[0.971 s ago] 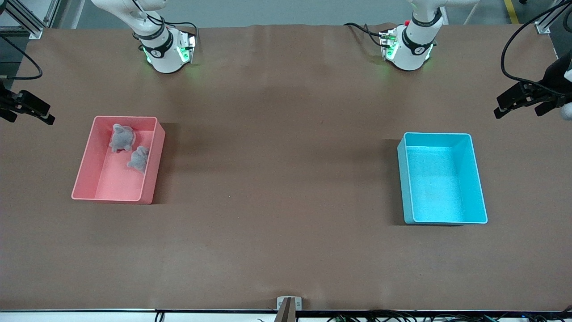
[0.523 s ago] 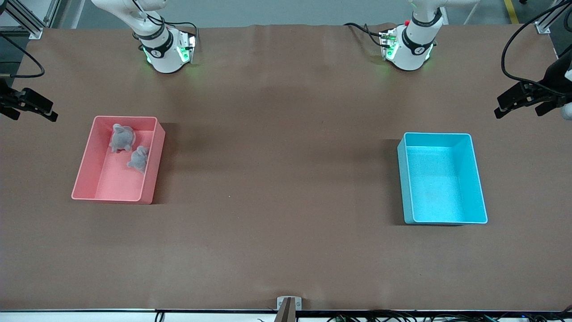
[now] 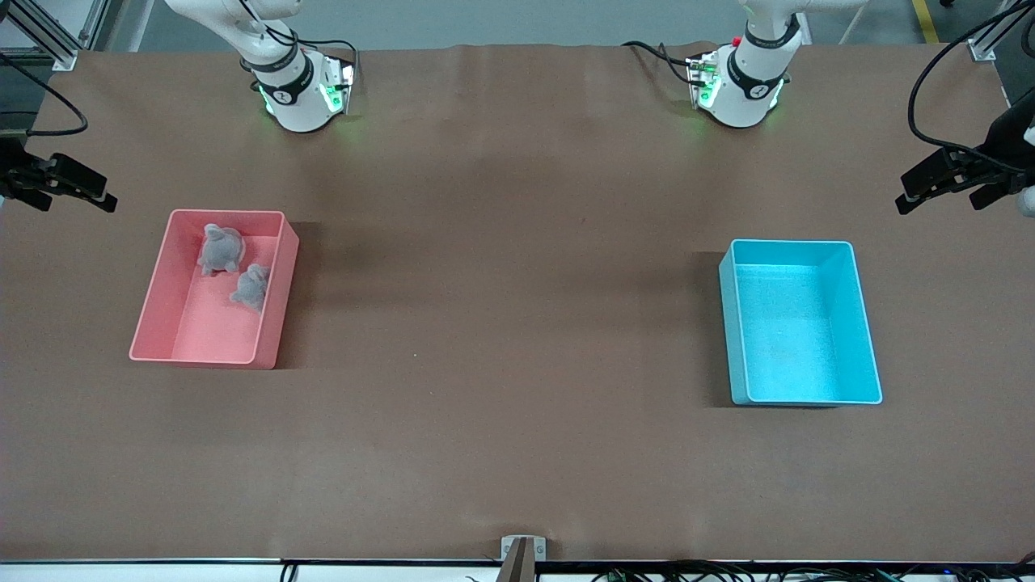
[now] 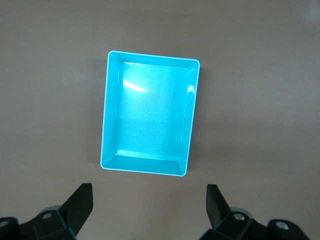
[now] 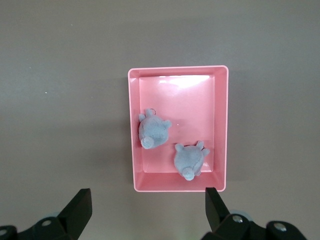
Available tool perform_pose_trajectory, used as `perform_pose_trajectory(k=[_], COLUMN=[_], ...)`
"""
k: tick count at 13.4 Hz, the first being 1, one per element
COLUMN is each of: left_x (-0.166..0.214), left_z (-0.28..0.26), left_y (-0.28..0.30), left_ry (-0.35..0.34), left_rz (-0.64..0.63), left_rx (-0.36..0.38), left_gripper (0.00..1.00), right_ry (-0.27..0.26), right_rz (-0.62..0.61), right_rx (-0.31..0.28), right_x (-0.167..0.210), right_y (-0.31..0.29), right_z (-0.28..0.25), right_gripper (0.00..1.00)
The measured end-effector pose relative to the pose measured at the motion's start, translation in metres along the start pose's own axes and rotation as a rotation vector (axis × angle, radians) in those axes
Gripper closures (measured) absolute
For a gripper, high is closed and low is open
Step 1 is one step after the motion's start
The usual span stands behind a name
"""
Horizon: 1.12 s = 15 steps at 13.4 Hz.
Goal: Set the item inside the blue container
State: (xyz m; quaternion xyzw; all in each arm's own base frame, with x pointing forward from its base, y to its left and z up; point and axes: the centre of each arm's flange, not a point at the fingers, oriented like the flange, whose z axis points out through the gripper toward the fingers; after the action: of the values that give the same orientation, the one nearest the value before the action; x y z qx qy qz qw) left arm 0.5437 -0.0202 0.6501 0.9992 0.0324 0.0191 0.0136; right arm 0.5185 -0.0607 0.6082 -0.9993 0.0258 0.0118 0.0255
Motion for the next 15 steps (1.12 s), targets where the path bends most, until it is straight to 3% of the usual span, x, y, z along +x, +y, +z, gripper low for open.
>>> perform_pose_trajectory(k=[15], left_x=[0.0001], left_z=[0.0], left_y=[-0.0009], left_ry=[0.0], left_rz=[-0.002], left_rx=[0.0], left_gripper=[0.0], right_ry=[-0.001], right_rz=[-0.021], right_rx=[-0.02], right_x=[0.0], right_y=[0.0007], right_z=[0.0], right_gripper=[0.0])
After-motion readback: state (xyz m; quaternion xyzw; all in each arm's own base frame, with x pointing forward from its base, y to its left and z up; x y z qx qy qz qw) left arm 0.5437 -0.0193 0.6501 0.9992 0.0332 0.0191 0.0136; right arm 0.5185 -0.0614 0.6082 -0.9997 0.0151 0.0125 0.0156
